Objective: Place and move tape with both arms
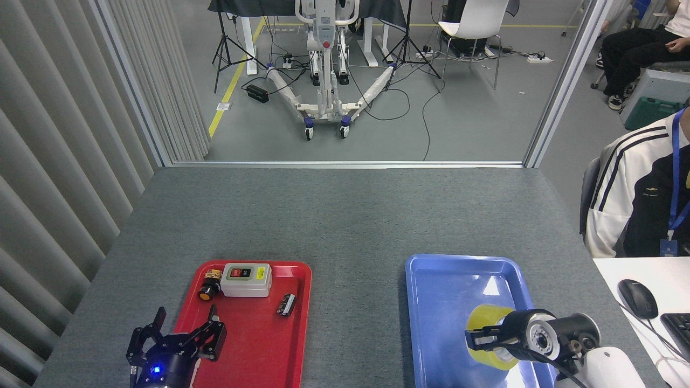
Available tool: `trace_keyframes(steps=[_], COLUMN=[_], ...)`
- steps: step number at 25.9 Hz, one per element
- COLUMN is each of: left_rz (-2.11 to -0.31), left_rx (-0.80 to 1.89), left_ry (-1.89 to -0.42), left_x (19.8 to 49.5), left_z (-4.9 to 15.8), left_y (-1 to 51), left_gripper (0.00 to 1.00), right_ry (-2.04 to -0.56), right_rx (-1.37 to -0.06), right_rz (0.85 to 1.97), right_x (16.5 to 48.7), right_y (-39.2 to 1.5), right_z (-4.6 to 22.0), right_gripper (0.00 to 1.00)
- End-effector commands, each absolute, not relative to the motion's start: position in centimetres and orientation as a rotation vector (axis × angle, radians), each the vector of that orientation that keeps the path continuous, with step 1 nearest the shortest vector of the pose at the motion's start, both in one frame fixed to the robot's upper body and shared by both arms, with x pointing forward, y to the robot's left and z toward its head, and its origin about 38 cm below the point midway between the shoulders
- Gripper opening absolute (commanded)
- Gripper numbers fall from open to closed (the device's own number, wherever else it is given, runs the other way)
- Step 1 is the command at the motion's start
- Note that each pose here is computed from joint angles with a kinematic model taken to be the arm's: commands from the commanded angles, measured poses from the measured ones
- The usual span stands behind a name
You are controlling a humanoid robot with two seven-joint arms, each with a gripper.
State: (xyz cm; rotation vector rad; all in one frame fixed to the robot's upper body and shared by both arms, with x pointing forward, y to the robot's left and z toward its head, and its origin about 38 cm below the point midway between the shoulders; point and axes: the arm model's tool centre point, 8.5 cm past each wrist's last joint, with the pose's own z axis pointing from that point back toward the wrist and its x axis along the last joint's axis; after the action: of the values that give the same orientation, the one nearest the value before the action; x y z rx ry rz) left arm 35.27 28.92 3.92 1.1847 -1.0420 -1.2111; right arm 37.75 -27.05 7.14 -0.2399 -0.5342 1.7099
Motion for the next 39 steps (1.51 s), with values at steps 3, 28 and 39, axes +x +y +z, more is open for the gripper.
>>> trace_keyframes(steps=[3, 28, 39], left_rz=[-1.209, -1.107, -1.132], left_rx=[1.174, 1.194, 1.152], left_ry=[-1.045, -1.29, -1.396], left_x=[35.2, 34.2, 34.9], left_z=[3.8, 6.8, 7.5], left_y=[28.7, 28.3, 26.8], left_gripper=[1.0, 1.0, 1.0], right_ry=[-0.526, -1.329, -1.212], right_rx=[-0.229, -1.245, -1.134], right_rz=[1.699, 1.178, 1.227], right_x=[37.4, 35.3, 35.1], right_y=[-27.2, -29.1, -28.9], right_z=[6.6, 7.4, 5.9], right_gripper=[1.0, 1.0, 1.0])
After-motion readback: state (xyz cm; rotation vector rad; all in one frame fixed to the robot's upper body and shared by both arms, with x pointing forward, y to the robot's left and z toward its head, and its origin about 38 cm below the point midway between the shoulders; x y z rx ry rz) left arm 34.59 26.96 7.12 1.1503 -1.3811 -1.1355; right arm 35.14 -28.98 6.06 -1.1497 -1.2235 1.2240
